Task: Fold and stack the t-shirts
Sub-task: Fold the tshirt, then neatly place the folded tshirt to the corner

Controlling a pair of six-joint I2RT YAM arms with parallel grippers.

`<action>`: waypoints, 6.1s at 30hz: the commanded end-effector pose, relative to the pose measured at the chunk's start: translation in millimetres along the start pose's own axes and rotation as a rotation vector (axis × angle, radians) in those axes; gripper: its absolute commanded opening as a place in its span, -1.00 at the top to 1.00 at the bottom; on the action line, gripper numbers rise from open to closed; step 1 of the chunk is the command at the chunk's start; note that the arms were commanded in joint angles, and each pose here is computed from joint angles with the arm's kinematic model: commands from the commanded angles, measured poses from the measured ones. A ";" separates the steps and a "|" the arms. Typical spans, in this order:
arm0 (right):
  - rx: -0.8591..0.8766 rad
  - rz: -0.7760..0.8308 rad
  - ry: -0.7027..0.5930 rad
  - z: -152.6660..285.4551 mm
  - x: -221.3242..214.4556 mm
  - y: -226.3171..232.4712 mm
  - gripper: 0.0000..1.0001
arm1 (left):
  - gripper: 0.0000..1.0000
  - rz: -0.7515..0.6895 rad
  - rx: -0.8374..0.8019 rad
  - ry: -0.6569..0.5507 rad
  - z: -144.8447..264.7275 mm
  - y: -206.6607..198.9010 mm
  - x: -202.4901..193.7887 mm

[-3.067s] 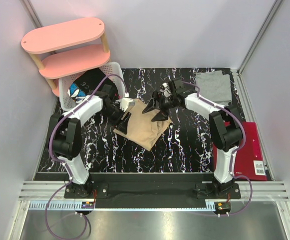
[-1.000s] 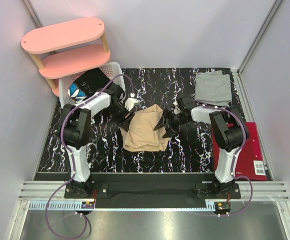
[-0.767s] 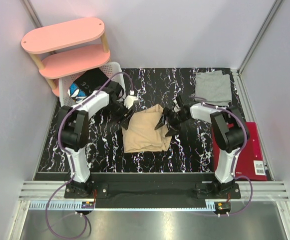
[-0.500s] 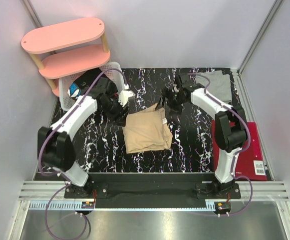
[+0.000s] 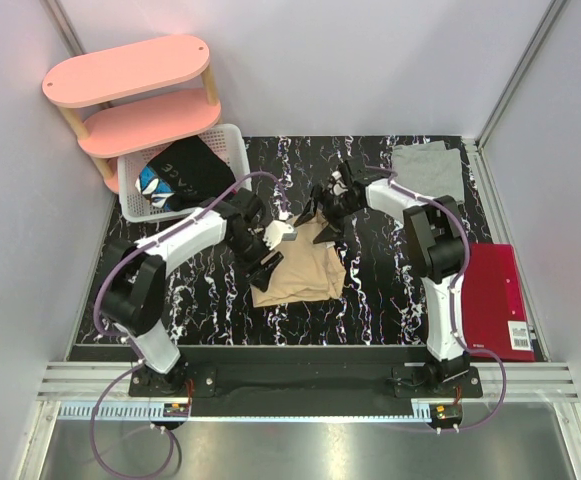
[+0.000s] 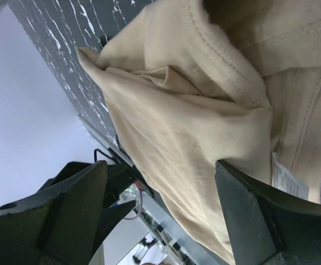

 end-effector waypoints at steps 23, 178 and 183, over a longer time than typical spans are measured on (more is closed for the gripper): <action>0.066 0.046 -0.049 2.0 32.0 9.6 -0.80 | -0.24 -0.099 0.047 0.075 -19.0 -1.3 9.4; 0.094 -0.179 -0.806 344.8 192.6 -19.2 -0.66 | -0.26 0.170 0.292 -0.109 83.9 33.8 -68.3; 0.106 -0.252 -0.700 300.6 226.2 -53.9 -0.66 | -0.25 0.163 0.305 -0.098 84.8 34.8 -69.9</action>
Point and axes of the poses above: each gripper's point midway between its finger pads, its own z axis back along the fingers, its own y axis along the line the jaws close on, x = y × z, the point moved 5 cm from there along z, back along the fingers, and after that the axes turned 11 degrees about -z, right-handed, at the moved point
